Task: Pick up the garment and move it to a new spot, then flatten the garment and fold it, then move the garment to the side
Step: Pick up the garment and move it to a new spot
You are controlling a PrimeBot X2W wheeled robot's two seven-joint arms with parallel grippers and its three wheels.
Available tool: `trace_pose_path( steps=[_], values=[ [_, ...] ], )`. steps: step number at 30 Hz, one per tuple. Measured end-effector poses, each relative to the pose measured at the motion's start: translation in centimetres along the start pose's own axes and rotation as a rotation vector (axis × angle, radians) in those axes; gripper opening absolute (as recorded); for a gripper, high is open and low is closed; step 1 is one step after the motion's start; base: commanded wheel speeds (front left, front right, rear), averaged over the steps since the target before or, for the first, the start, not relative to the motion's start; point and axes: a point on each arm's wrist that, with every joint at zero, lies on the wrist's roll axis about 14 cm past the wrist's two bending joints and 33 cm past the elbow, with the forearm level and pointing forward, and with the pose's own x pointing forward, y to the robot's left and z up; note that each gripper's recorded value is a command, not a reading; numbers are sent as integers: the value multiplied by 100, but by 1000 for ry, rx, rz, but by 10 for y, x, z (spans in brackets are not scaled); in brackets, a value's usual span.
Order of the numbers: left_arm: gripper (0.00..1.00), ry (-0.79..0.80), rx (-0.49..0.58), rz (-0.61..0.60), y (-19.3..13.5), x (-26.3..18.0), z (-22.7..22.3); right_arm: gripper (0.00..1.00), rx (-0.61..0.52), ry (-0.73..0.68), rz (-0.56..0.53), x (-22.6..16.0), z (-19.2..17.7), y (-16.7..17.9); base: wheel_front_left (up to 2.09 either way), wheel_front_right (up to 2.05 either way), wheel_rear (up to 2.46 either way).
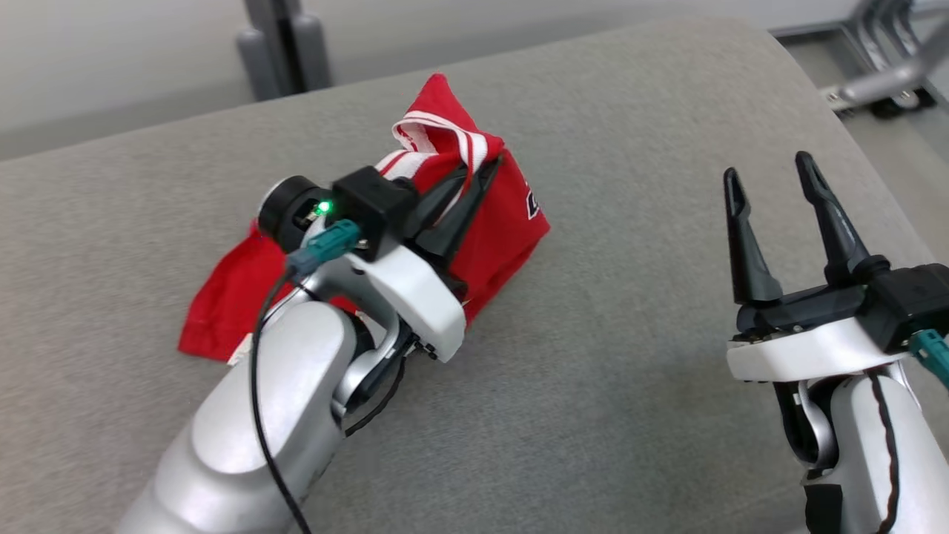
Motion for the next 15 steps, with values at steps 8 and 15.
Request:
trace_pose_path(
  steps=[8,15],
  values=[
    [43,118,-43,-124,-39,40,-74,100,-17,85,-148,-20,-24,-52,0,0,0],
    [100,140,-73,-130,-45,49,-102,100,-29,109,-190,-27,-30,-66,0,0,0]
  ],
)
